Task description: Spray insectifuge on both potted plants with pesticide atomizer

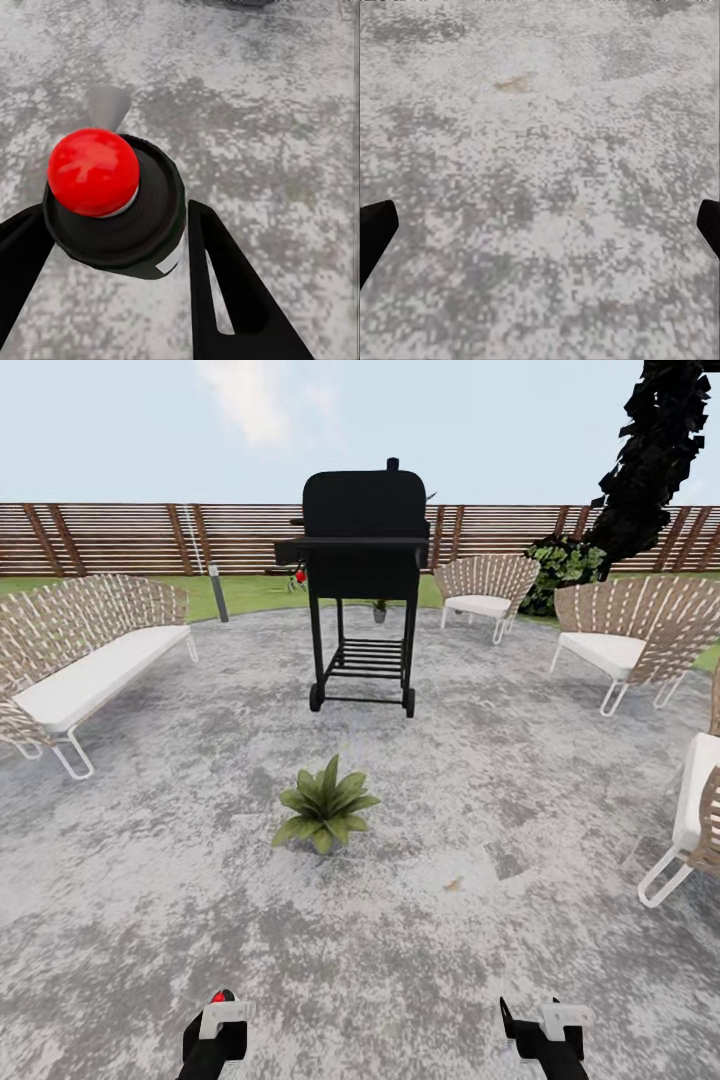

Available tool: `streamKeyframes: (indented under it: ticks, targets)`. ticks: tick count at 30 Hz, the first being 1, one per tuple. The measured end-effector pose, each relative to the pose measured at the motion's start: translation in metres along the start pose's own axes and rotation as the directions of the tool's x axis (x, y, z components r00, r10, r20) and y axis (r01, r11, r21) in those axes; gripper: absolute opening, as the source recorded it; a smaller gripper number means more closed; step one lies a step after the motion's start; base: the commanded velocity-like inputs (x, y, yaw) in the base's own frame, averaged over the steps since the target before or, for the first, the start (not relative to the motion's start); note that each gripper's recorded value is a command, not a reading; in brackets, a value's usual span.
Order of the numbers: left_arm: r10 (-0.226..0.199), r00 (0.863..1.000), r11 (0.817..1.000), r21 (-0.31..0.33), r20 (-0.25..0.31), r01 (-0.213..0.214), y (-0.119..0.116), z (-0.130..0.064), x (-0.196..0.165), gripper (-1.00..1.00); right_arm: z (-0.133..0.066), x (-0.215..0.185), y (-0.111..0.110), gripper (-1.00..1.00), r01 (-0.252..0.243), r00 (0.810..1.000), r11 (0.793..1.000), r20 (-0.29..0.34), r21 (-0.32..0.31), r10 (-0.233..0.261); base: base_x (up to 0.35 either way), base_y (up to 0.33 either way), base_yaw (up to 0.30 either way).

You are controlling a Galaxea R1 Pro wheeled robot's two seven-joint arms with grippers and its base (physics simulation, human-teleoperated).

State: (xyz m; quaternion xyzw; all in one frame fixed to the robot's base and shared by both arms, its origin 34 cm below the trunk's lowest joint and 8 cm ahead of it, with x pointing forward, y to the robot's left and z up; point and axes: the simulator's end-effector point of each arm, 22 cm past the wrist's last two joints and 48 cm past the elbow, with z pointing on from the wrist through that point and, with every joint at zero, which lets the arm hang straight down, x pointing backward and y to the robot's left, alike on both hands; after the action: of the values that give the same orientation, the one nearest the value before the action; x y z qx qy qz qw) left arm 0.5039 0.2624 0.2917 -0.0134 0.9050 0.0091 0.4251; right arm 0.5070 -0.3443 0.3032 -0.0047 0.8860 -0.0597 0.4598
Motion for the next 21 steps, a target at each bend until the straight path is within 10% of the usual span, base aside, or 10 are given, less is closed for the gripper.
streamKeyframes:
  ticks: [18,21]
  targets:
    - [0.002,1.000,1.000,0.001,0.003,-0.002,0.002,0.000,-0.001,-1.00,0.000,0.000,0.000,1.00,0.000,1.000,1.000,-0.001,0.000,0.000,0.056,-0.105,0.000]
    - [0.090,0.996,0.990,0.110,0.021,-0.092,-0.024,0.003,-0.010,-1.00,0.001,-0.001,0.001,1.00,0.013,1.000,1.000,0.001,-0.010,-0.013,0.000,0.000,0.000]
